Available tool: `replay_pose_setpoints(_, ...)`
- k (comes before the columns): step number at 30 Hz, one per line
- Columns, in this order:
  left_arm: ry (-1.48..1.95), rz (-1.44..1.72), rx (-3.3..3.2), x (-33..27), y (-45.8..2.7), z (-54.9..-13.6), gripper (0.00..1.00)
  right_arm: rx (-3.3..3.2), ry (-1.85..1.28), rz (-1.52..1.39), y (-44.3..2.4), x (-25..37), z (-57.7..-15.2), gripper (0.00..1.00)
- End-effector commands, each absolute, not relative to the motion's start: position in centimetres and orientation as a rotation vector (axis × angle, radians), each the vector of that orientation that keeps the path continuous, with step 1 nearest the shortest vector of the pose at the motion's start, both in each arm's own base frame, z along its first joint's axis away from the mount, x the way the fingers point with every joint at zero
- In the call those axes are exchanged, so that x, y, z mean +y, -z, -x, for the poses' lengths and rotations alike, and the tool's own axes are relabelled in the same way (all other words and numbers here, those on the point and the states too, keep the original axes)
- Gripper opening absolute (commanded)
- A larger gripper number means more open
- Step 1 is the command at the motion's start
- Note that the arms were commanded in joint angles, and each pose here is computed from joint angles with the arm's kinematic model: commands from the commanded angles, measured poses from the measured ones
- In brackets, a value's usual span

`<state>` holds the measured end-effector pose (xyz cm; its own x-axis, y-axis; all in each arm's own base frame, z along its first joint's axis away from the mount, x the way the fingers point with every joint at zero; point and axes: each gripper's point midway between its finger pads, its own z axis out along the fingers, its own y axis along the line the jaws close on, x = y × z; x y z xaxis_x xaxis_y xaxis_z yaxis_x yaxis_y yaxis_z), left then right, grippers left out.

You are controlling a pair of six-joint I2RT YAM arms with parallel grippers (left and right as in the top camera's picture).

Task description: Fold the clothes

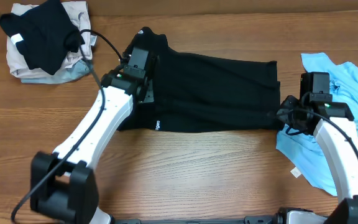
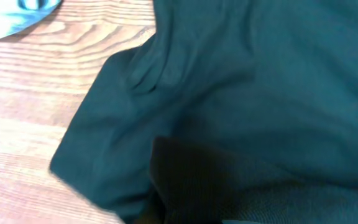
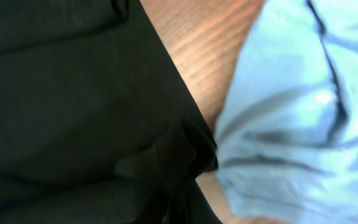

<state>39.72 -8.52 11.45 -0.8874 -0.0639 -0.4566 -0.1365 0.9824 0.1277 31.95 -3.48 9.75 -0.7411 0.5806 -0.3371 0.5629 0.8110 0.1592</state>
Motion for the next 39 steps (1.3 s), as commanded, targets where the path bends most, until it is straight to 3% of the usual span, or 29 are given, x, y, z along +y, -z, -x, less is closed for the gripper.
replay_pose_setpoints(1,-0.324,0.164,2.651,-7.5,-9.0,-41.2,0.04,2.594,-0.052,-0.867,-9.3,-4.1,-33.3,0.04)
replay_pose_setpoints(6,-0.289,0.279,2.610,-7.2,-7.3,-43.1,0.04,2.565,-0.061,-0.859,-8.5,-4.2,-35.0,0.04)
replay_pose_setpoints(17,-0.211,0.405,2.468,-5.4,-8.8,-46.5,0.04,2.503,-0.113,-0.833,-8.2,-4.1,-37.5,0.04)
replay_pose_setpoints(25,-0.198,0.407,2.448,-5.6,-8.8,-47.1,0.04,2.477,-0.123,-0.813,-8.2,-4.0,-38.1,0.04)
replay_pose_setpoints(31,-0.220,0.404,2.465,-5.5,-6.6,-47.6,0.04,2.482,-0.168,-0.802,-7.4,-3.5,-38.4,0.09)
replay_pose_setpoints(34,-0.238,0.400,2.493,-5.5,-4.9,-47.5,0.13,2.503,-0.162,-0.809,-6.5,-3.5,-38.4,0.16)
replay_pose_setpoints(35,-0.243,0.399,2.501,-5.5,-4.5,-47.5,0.22,2.514,-0.165,-0.811,-6.0,-3.4,-38.3,0.23)
replay_pose_setpoints(39,-0.272,0.370,2.514,-5.0,-4.0,-47.5,0.75,2.530,-0.180,-0.812,-5.4,-3.2,-38.4,0.47)
